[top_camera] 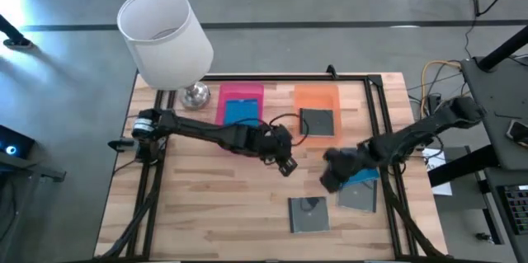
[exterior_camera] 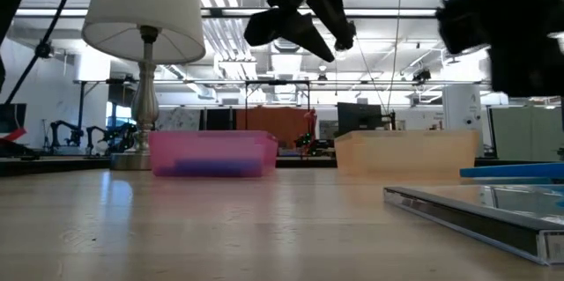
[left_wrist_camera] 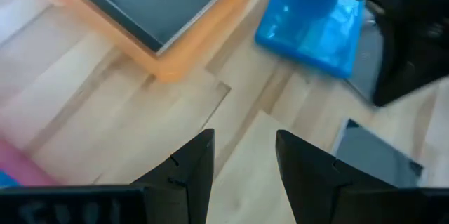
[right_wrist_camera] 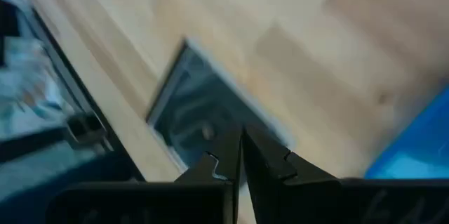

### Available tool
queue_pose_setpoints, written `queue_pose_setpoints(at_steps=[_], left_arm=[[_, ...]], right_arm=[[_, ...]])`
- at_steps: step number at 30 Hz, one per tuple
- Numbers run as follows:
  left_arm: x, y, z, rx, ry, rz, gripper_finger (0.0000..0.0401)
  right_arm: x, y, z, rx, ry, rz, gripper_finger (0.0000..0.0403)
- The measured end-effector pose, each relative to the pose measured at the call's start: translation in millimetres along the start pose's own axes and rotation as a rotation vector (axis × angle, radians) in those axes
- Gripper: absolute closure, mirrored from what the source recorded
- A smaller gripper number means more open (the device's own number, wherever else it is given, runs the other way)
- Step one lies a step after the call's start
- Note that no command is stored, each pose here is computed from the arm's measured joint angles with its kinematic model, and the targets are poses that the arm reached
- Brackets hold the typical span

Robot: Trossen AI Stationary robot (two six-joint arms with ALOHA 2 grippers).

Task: Pick & place jewel cases by type
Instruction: Put the left black cd case into the orange bin

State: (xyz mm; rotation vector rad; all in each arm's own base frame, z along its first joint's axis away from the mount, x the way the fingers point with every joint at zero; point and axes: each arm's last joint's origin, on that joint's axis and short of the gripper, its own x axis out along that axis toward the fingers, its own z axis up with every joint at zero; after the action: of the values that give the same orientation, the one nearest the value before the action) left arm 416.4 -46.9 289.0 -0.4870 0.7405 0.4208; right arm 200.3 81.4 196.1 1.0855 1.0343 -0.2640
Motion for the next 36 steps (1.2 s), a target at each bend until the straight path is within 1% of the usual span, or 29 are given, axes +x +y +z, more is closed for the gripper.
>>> queue_pose_setpoints(at_steps=[3,5,10,14,17,19,20,22,25,27,30,34,36], left_arm=[[-5,-9,-9,0.018,0.006,0.001,0.0266],[-10,-16,-15,0.036,0.009,-0.012,0.0266],[-24,-37,-34,0.119,-0.016,-0.025,0.0266],[-42,-52,-51,0.183,-0.046,-0.007,0.0266],[-56,-59,-67,0.223,-0.062,0.038,0.0266],[-62,-63,-76,0.240,-0.065,0.058,0.0266],[-66,-64,-81,0.244,-0.057,0.067,0.0266],[-72,-65,-88,0.251,-0.039,0.083,0.0266],[-79,-66,-96,0.236,-0.045,0.105,0.0266],[-82,-66,-104,0.229,-0.041,0.127,0.0266],[-80,-63,-118,0.189,-0.009,0.146,0.0266],[-67,-55,-137,0.097,0.082,0.147,0.0266],[-59,-51,-144,0.045,0.103,0.117,0.0266]], right_arm=[[14,7,-22,-0.007,0.071,-0.046,0.0390],[23,13,-39,-0.038,0.113,-0.077,0.0390],[46,28,-74,-0.157,0.120,-0.144,0.0390],[69,37,-90,-0.263,0.151,-0.209,0.0390],[84,39,-96,-0.317,0.219,-0.317,0.0390],[90,43,-98,-0.354,0.236,-0.374,0.0390],[93,45,-98,-0.372,0.242,-0.397,0.0390],[100,50,-98,-0.417,0.252,-0.407,0.0390],[110,55,-95,-0.470,0.279,-0.434,0.0390],[115,59,-89,-0.479,0.293,-0.448,0.0390],[122,69,-75,-0.474,0.292,-0.437,0.0390],[132,85,-52,-0.522,0.217,-0.392,0.0390],[137,93,-37,-0.537,0.149,-0.378,0.0390]])
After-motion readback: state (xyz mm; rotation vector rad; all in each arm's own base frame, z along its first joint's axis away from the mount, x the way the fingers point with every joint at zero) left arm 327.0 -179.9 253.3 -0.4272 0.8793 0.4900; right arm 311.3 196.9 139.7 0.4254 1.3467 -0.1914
